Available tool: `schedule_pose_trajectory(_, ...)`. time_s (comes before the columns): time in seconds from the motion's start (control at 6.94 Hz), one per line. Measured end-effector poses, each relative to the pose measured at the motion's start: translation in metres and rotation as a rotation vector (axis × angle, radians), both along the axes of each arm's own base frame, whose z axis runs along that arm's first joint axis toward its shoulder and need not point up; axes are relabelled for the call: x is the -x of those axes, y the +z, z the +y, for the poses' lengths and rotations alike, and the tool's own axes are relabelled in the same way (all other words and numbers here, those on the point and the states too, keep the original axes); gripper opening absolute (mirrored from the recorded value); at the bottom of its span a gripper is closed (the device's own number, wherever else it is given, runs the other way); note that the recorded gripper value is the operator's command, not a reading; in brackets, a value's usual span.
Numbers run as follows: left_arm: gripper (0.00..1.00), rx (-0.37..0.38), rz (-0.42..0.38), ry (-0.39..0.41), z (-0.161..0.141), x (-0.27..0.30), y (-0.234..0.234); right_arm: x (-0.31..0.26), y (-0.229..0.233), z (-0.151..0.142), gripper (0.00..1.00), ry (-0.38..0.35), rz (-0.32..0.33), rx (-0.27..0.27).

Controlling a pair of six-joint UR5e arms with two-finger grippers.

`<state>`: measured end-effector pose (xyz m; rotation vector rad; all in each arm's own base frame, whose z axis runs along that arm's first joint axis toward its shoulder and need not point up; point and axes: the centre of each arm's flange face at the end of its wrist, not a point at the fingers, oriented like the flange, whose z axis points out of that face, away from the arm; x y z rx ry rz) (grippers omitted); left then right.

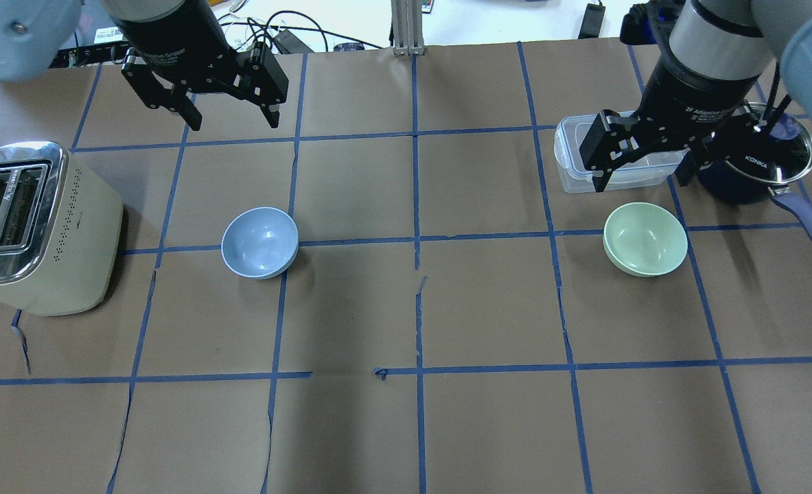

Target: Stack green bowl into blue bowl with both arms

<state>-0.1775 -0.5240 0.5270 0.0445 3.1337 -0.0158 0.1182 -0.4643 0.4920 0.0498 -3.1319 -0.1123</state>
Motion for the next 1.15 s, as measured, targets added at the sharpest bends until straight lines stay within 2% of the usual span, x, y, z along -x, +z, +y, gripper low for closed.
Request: schedule_pose_trajectory(1.15,1.0,-0.003,0.0,0.002,0.0027,-0.0016,-0.0013,-0.0005,-0.0021,0.0002,1.0,-0.002,-0.005,-0.003)
